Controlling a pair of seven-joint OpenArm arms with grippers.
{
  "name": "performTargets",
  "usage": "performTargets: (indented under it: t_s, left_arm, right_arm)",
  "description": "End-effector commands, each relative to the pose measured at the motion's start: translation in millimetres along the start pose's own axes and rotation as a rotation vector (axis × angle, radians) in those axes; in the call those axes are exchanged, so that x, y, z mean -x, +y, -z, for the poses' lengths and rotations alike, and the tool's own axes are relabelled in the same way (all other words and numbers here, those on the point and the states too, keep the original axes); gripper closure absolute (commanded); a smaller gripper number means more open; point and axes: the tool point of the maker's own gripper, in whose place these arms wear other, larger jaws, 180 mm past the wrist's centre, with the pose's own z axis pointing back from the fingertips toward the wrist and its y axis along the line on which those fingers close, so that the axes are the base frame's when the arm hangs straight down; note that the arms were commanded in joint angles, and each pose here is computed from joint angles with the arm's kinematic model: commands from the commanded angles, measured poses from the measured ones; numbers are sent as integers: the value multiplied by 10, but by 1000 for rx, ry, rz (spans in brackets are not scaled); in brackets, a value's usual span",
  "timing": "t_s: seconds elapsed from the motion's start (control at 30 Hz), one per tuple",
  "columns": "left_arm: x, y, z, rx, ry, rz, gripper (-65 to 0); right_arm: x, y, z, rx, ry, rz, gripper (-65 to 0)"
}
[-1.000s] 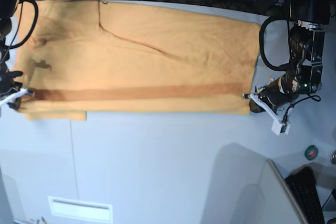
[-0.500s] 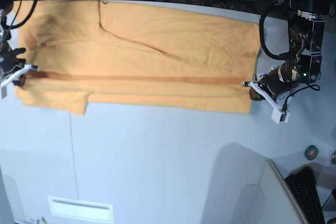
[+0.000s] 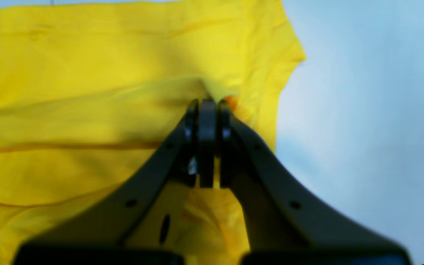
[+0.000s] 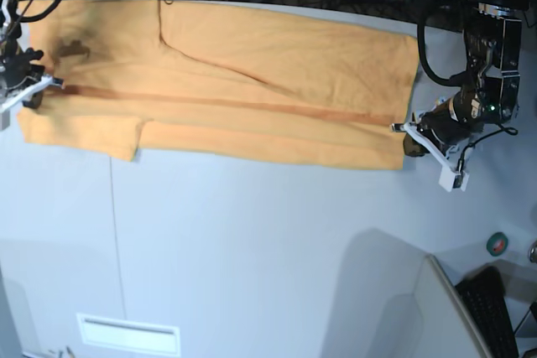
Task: Layout the t-shirt on the table in an organized manner, then fold the t-shirt properly
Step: 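Fold the shirt lengthwise, bringing the hem edge over with both grippers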
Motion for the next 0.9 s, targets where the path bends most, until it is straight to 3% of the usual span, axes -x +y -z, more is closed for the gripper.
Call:
performTargets:
  t_s: [0.0,0.53,0.87]
  left_arm:
    - [-197,44,-58,-9,-55,17,0]
    - [213,110,-54,-24,31,0,0]
    - [260,137,-131,-27,39,22,0]
  right_arm:
    - [-153,-48,-67,9,-47,-20,0]
    - [130,-41,-237,13,-2,-38,0]
    - [130,-39,-321,16,-8,-58,0]
